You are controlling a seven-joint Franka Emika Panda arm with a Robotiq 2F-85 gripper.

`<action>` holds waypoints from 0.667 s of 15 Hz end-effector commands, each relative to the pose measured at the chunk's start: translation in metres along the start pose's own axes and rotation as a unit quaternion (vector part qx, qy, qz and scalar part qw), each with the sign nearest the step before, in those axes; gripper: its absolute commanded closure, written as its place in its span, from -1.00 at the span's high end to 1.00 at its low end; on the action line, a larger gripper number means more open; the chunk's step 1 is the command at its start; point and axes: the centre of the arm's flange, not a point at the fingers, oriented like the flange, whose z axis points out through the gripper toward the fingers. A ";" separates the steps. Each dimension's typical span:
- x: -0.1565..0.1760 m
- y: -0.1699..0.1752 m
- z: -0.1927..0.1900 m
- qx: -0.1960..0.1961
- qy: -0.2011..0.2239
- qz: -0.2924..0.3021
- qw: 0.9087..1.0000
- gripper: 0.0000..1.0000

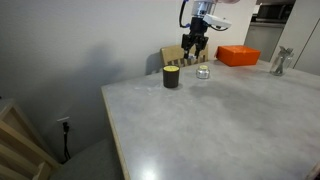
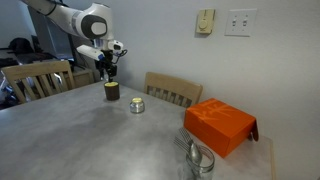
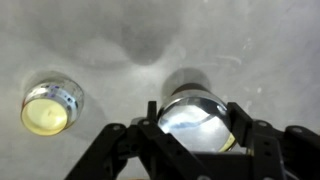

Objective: Remove the lid from the silver bottle and put it on the table

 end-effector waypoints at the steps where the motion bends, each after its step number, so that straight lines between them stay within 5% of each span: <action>1: -0.032 -0.003 0.017 0.008 -0.052 0.001 0.999 -0.12; 10: -0.031 0.020 0.109 -0.031 -0.062 0.095 0.993 -0.12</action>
